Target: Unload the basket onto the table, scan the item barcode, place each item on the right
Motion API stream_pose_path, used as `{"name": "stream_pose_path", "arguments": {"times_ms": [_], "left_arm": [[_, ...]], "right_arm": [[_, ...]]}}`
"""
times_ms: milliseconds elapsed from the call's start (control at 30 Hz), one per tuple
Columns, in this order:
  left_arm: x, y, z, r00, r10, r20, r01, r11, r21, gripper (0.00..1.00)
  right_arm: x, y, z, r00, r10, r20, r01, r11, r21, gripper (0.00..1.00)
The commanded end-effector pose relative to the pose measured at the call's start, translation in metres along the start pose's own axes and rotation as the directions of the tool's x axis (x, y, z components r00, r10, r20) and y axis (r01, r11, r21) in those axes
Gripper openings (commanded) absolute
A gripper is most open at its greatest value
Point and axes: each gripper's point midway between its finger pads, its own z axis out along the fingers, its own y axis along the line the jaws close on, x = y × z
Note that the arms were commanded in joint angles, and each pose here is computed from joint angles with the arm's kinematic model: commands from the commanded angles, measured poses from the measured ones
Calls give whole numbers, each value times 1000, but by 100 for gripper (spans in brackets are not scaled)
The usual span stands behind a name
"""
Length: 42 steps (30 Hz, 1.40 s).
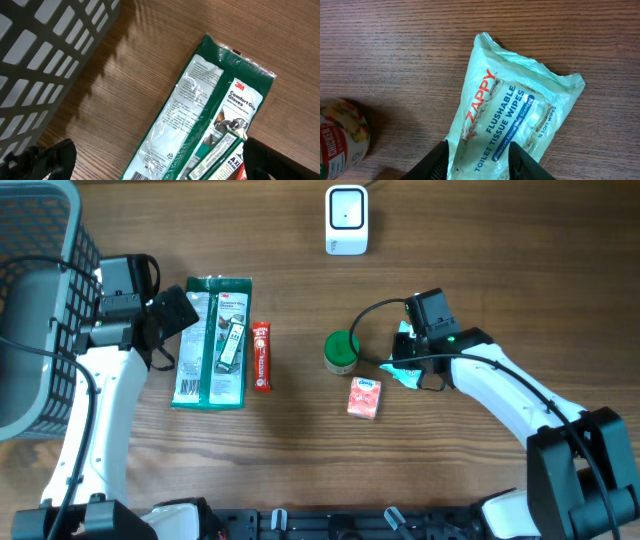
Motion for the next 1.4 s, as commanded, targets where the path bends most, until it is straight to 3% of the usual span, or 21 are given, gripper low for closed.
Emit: {"name": "stream_pose_path", "arguments": {"times_ms": [0, 500, 867, 1367], "left_arm": [[-2, 1, -2, 1000, -14, 7, 14, 1000, 2, 100], [-2, 1, -2, 1000, -14, 7, 14, 1000, 3, 100], [-2, 1, -2, 1000, -14, 7, 14, 1000, 3, 100], [-2, 1, -2, 1000, -14, 7, 14, 1000, 3, 100]], "right_arm": [[7, 1, 5, 1000, -6, -24, 6, 1000, -5, 39], [5, 3, 4, 1000, -8, -21, 8, 1000, -15, 40], [-37, 8, -36, 995, -2, 97, 8, 998, -57, 52], [-28, -3, -36, 998, 10, 56, -8, 1000, -29, 54]]}}
